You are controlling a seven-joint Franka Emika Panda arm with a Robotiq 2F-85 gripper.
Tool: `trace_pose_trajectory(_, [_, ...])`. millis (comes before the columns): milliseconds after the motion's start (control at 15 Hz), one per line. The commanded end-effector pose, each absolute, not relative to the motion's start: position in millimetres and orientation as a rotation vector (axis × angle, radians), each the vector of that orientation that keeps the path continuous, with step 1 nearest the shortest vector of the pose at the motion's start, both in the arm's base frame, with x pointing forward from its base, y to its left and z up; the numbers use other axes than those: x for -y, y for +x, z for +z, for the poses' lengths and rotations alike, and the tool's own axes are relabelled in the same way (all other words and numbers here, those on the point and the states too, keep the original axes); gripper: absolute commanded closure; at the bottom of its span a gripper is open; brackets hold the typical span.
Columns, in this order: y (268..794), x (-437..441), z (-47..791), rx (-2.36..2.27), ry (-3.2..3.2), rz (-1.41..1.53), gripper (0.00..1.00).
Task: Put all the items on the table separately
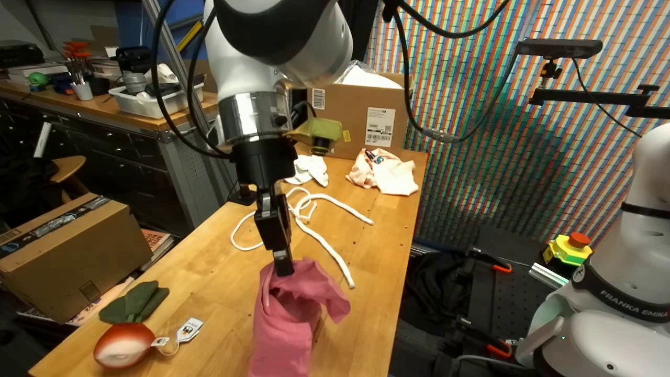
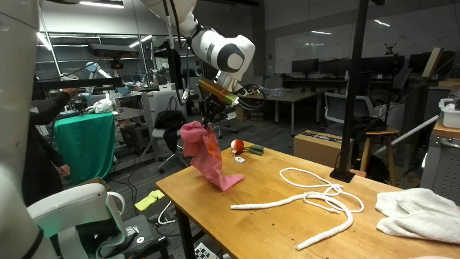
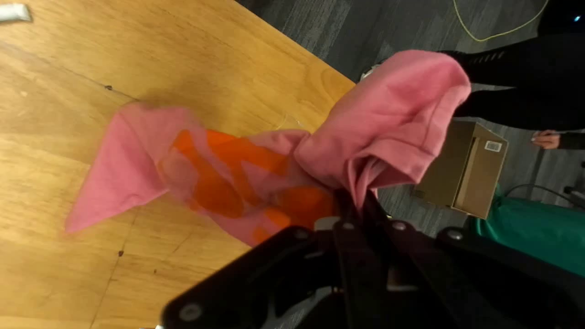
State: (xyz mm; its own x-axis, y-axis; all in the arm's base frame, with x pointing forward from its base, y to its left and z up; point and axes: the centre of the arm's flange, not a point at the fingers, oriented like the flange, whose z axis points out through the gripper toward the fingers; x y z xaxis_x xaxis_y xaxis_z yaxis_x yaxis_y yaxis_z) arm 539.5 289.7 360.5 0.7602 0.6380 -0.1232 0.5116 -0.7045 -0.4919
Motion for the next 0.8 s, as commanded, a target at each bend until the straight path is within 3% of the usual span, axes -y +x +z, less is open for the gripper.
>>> trace_pose_trajectory(0, [525.8,-306.8,331.3,0.845,-2.492,0.404,0.96])
trace_pose_trajectory(733, [520.6,-327.3,267.9,0.742,-2.48,0.401,0.93])
